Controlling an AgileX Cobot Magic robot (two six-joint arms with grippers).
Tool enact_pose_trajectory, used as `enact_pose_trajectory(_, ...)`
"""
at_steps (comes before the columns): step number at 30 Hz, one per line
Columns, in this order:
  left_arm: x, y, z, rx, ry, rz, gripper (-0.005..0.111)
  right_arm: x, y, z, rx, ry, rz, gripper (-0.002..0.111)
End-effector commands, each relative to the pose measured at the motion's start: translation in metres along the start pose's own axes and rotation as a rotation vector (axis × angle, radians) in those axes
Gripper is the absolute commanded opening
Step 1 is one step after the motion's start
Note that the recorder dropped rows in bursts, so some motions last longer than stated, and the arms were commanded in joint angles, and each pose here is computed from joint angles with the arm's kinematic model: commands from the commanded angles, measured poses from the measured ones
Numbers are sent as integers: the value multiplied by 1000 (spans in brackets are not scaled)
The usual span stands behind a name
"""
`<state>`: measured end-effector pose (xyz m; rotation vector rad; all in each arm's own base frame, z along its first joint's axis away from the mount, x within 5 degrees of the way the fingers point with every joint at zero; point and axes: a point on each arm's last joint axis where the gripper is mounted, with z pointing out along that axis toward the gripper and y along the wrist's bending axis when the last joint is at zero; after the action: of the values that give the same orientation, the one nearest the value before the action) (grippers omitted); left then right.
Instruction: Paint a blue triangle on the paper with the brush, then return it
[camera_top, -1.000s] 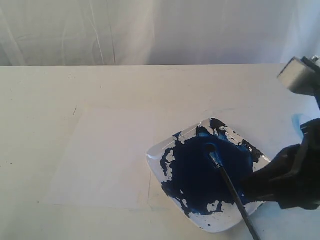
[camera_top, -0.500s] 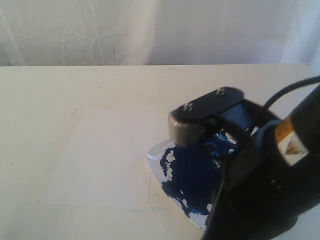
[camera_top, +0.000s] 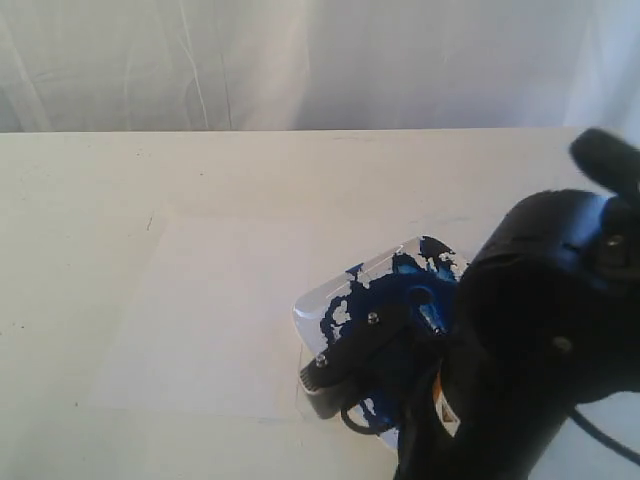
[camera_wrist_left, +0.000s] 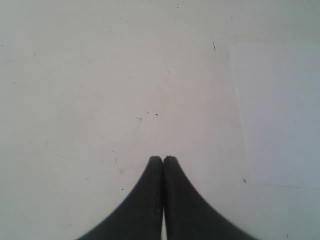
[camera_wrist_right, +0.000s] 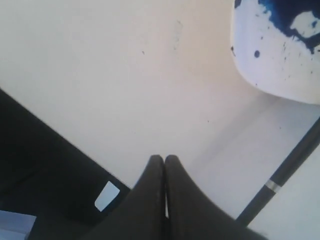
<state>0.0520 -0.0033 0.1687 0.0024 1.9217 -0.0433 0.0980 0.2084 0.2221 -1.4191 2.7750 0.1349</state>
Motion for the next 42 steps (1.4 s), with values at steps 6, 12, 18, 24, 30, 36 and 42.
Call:
enact_pose_trajectory(6,2,0,0,3,3,-5,0,11,-6,44,50,169,5,0)
enact_pose_trajectory(12,2,0,0,3,3,-5,0,14,-18,60,181,177,65,0)
enact_pose_trajectory(18,2,0,0,3,3,-5,0,18,-25,67,235,192,54,0)
enact_pose_trajectory(24,2,0,0,3,3,-5,0,20,-39,68,261,208,129,0)
enact_pose_trajectory(30,2,0,0,3,3,-5,0,20,-55,66,282,221,184,0)
enact_pose_trajectory(36,2,0,0,3,3,-5,0,23,-74,64,326,249,218,0)
enact_pose_trajectory(42,2,0,0,3,3,-5,0,25,-90,67,352,279,252,0)
